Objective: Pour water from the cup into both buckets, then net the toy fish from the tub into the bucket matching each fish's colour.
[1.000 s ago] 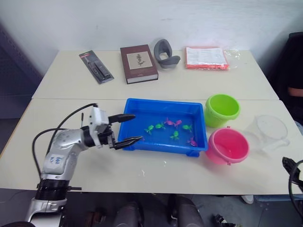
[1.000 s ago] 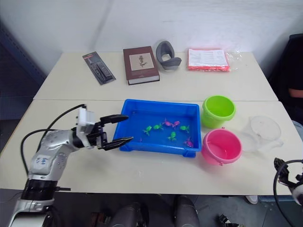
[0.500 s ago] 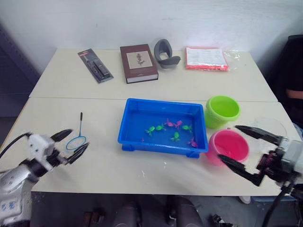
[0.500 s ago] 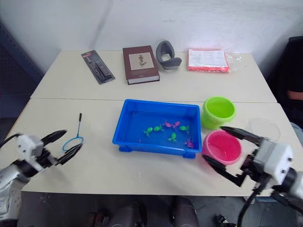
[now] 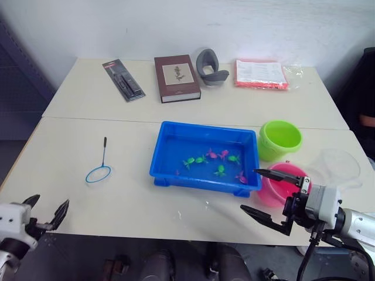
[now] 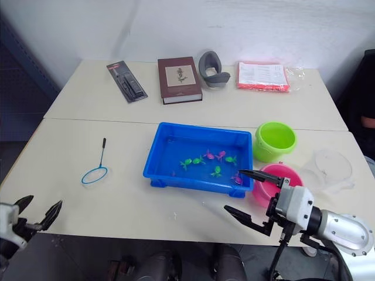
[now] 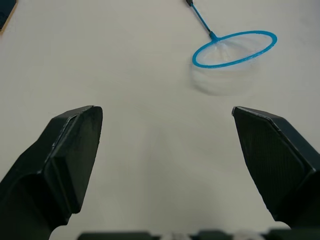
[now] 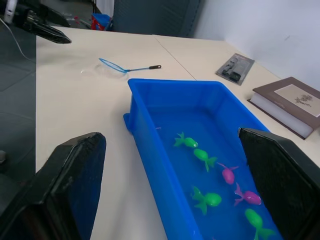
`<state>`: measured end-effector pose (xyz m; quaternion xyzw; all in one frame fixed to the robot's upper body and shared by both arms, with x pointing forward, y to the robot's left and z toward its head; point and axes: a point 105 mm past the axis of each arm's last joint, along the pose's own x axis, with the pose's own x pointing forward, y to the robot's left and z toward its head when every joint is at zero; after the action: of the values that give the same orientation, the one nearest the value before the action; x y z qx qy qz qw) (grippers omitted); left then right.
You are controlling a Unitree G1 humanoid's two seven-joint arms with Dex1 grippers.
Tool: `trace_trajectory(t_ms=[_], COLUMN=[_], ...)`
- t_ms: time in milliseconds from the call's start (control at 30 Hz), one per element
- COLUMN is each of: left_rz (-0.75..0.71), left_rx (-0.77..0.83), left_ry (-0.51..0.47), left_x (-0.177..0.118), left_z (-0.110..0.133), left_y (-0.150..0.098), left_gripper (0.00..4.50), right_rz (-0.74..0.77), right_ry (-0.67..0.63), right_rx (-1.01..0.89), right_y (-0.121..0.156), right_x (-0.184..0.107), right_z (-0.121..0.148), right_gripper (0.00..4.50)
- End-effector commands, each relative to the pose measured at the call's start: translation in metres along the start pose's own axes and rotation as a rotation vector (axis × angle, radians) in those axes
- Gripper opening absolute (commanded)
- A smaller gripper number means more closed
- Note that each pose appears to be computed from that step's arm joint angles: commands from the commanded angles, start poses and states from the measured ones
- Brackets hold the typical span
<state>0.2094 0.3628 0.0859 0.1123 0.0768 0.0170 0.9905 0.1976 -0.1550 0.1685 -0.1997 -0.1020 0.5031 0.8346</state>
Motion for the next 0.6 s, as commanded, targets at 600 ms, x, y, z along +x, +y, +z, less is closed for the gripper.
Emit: trace_trajectory(t_ms=[600], left_rz=[-0.043], left_rx=[-0.112], left_ry=[0.429], left_x=[0.150], left_z=[0.027], left_y=[-0.048], left_gripper=[4.50], right_rz=[-0.055], right_ry=[0.027], right_rx=[-0.076], right_y=[-0.001], right_x=[0.002], right_z=[0.000], right_gripper=[4.46])
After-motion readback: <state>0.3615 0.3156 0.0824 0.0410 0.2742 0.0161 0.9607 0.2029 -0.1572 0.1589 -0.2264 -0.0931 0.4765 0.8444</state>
